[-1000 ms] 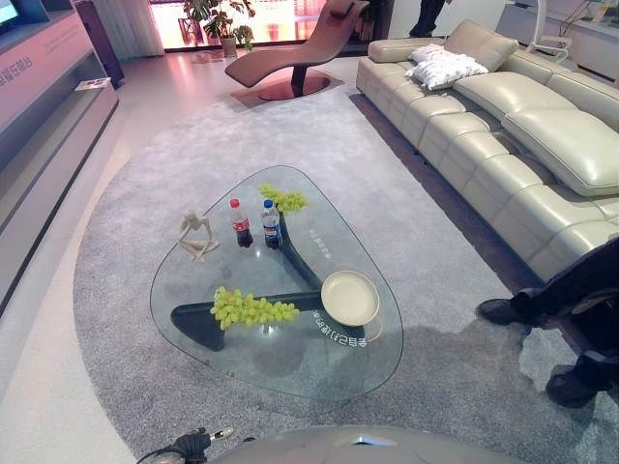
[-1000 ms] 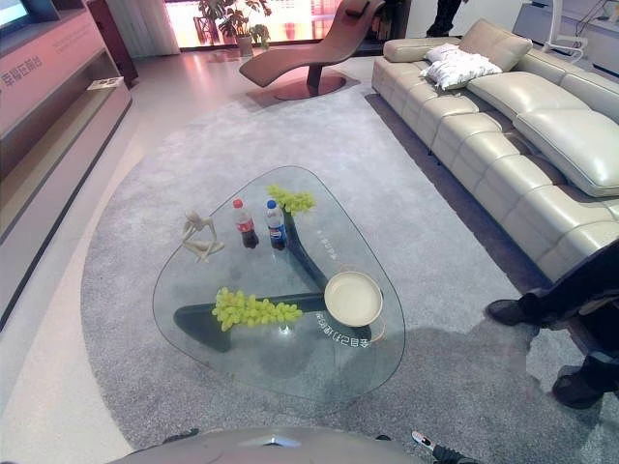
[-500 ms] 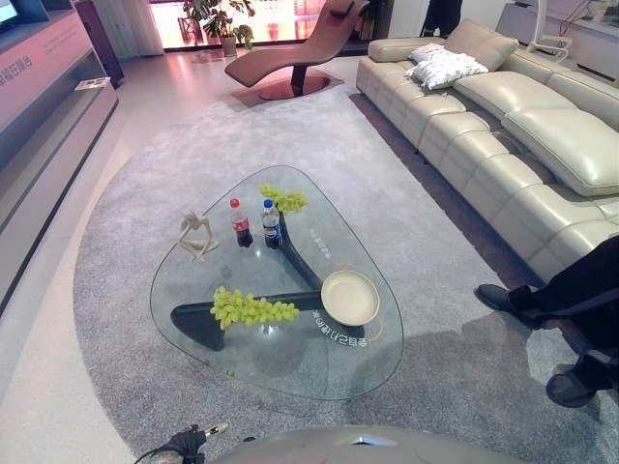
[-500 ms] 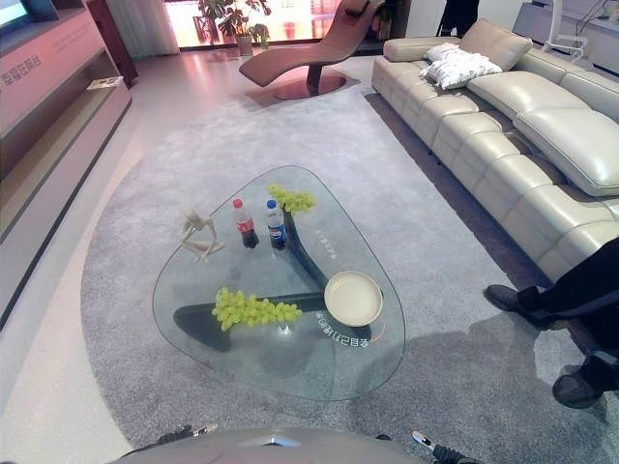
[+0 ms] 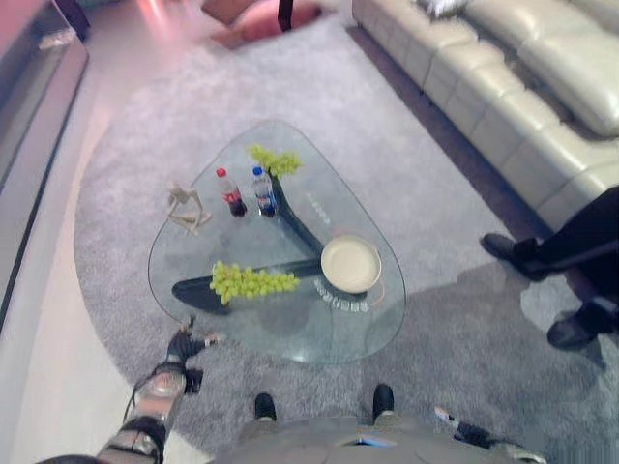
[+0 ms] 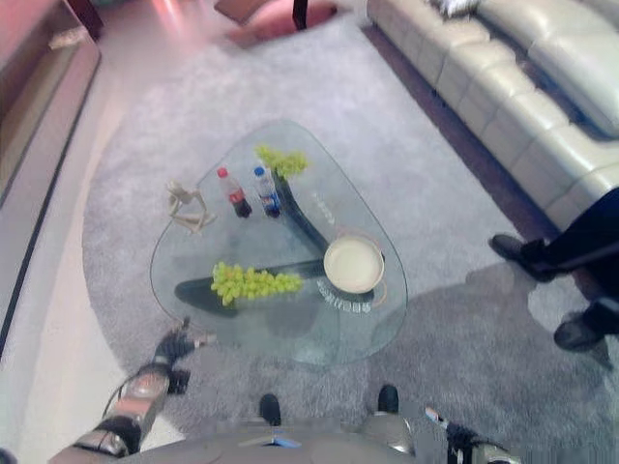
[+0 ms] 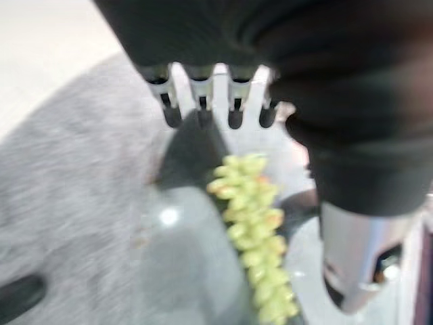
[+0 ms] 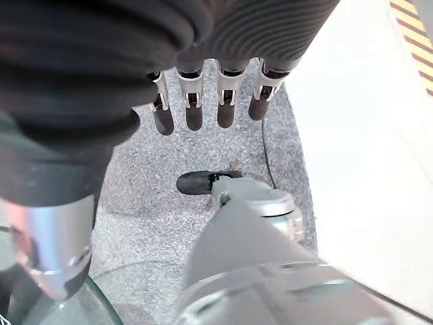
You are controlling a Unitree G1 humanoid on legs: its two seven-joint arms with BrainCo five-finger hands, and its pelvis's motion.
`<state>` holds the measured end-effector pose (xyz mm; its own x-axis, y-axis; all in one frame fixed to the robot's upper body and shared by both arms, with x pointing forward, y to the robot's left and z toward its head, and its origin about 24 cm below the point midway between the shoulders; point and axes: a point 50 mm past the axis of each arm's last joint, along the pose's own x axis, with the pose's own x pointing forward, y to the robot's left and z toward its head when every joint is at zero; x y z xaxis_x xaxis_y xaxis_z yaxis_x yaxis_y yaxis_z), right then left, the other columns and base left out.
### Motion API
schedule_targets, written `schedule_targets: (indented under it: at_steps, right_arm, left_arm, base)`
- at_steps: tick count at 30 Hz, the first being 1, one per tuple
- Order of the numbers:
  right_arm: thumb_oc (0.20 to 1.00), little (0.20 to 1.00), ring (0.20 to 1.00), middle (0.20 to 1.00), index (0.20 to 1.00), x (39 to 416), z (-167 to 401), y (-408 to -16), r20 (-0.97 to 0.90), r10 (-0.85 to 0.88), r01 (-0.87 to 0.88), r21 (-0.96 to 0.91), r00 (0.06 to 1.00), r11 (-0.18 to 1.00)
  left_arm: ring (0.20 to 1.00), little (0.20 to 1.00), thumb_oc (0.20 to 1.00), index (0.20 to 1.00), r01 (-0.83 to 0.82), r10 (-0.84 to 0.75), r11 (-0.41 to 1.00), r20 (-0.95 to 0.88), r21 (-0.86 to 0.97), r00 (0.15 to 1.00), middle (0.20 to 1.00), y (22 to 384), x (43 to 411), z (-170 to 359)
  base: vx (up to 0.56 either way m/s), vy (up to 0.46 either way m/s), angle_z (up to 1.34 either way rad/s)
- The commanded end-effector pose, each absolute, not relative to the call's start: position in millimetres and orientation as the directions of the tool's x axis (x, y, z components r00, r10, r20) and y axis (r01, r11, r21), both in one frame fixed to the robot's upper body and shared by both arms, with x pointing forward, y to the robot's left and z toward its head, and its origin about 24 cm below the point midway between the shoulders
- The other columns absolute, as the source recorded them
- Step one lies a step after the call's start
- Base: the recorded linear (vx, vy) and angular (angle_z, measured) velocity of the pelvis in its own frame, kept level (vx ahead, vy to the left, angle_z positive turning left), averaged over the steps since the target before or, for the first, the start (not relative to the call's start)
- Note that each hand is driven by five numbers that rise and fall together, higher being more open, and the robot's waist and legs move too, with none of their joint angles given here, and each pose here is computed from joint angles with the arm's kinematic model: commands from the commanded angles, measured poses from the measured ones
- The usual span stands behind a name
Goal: Pick up fruits into the plate
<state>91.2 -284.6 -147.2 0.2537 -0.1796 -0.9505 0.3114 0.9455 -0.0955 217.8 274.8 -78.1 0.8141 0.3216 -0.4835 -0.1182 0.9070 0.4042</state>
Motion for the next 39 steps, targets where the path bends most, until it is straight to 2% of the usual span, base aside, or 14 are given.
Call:
schedule_targets:
  at_steps: [1, 6, 11, 17, 20, 23, 31, 39]
  right_arm:
    - [1.0, 1.0, 1.0, 1.0, 1.0, 121.6, -139.0, -284.6, -0.923, -0.176, 0.273, -0.081, 0.343, 0.958]
    - [1.0, 1.0, 1.0, 1.0, 1.0, 134.1, -133.3, -288.1, -0.905, -0.176, 0.253, -0.08, 0.387, 0.964]
    - [1.0, 1.0, 1.0, 1.0, 1.0, 160.6, -119.2, -295.2, -0.866, -0.17, 0.208, -0.079, 0.471, 0.975]
    - [1.0, 1.0, 1.0, 1.0, 1.0, 186.7, -101.6, -303.9, -0.804, -0.179, 0.211, -0.069, 0.567, 0.975]
    - [1.0, 1.0, 1.0, 1.0, 1.0, 207.5, -86.9, -308.5, -0.765, -0.184, 0.222, -0.054, 0.617, 0.973]
    - [1.0, 1.0, 1.0, 1.0, 1.0, 215.5, -81.2, -309.3, -0.748, -0.182, 0.22, -0.05, 0.638, 0.974]
    - [1.0, 1.0, 1.0, 1.0, 1.0, 219.3, -79.9, -307.1, -0.74, -0.18, 0.198, -0.064, 0.649, 0.978]
    - [1.0, 1.0, 1.0, 1.0, 1.0, 230.9, -71.1, -308.6, -0.704, -0.196, 0.229, -0.048, 0.682, 0.972]
  left_arm:
    - [1.0, 1.0, 1.0, 1.0, -0.18, 0.36, 0.847, -0.289, 0.501, 0.887, 1.0, 288.7, 256.7, -37.1]
    - [1.0, 1.0, 1.0, 1.0, -0.206, 0.379, 0.762, -0.166, 0.614, 0.91, 1.0, 296.4, 278.8, -8.9]
    - [1.0, 1.0, 1.0, 1.0, -0.265, 0.386, 0.654, -0.012, 0.709, 0.922, 1.0, 305.5, 305.6, 30.8]
    - [1.0, 1.0, 1.0, 1.0, -0.261, 0.383, 0.395, 0.1, 0.881, 0.918, 1.0, 319.3, 325.6, 65.6]
    - [1.0, 1.0, 1.0, 1.0, -0.29, 0.354, 0.135, 0.227, 0.948, 0.907, 1.0, 329.0, 336.9, 94.5]
    - [1.0, 1.0, 1.0, 1.0, -0.311, 0.356, 0.063, 0.27, 0.948, 0.895, 1.0, 333.6, 338.9, 103.6]
    - [1.0, 1.0, 1.0, 1.0, -0.401, 0.394, 0.02, 0.361, 0.916, 0.845, 1.0, 336.2, 344.9, 123.2]
    - [1.0, 1.0, 1.0, 1.0, -0.308, 0.409, -0.167, 0.35, 0.937, 0.843, 1.0, 343.4, 345.9, 126.4]
  base:
    - [-0.04, 0.027, -0.09]
    - [-0.04, 0.027, -0.04]
    - [-0.11, 0.015, -0.11]
    - [-0.07, -0.011, -0.04]
    - [-0.12, -0.019, 0.01]
    - [-0.04, -0.005, -0.01]
    - [-0.03, 0.004, -0.04]
    - [-0.01, -0.02, 0.02]
